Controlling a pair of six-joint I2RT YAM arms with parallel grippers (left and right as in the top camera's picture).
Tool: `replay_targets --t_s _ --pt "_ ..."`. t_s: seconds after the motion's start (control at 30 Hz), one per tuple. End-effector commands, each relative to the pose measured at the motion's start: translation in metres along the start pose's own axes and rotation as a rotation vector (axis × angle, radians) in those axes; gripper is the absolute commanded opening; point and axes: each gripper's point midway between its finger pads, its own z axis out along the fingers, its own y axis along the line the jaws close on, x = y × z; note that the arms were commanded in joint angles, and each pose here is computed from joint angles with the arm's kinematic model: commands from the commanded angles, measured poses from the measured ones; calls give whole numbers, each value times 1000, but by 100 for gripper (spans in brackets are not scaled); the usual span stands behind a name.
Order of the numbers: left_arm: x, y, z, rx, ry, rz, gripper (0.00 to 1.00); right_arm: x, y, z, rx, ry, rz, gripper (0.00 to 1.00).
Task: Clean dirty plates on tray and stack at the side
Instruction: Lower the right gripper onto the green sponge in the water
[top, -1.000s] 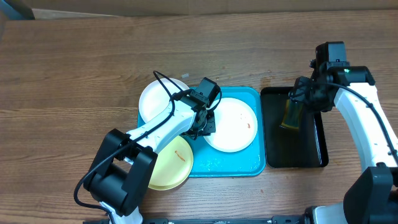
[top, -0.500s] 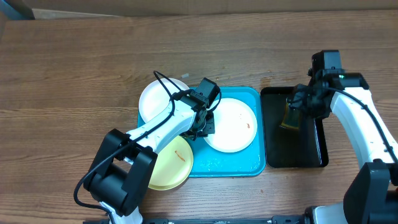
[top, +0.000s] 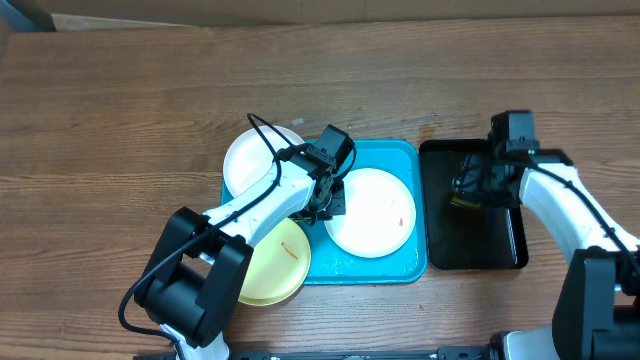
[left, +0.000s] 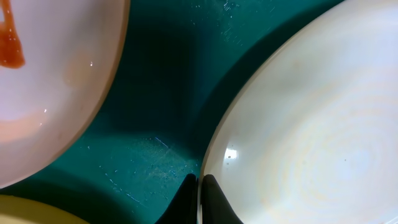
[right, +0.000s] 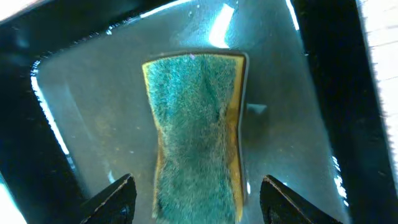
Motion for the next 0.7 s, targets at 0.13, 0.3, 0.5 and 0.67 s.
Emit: replay_targets --t_s 0.13,0.3,0.5,0.67 --pt "-7 -1 0 -5 -11 8 11 21 -9 18 9 32 6 62" --pt "-8 -1 0 -4 -13 8 13 27 -1 17 -38 61 0 5" --pt "-7 0 0 -6 -10 8 17 36 3 7 -53 133 -2 37" --pt "-7 0 0 -6 -10 8 19 9 13 -17 -67 94 -50 54"
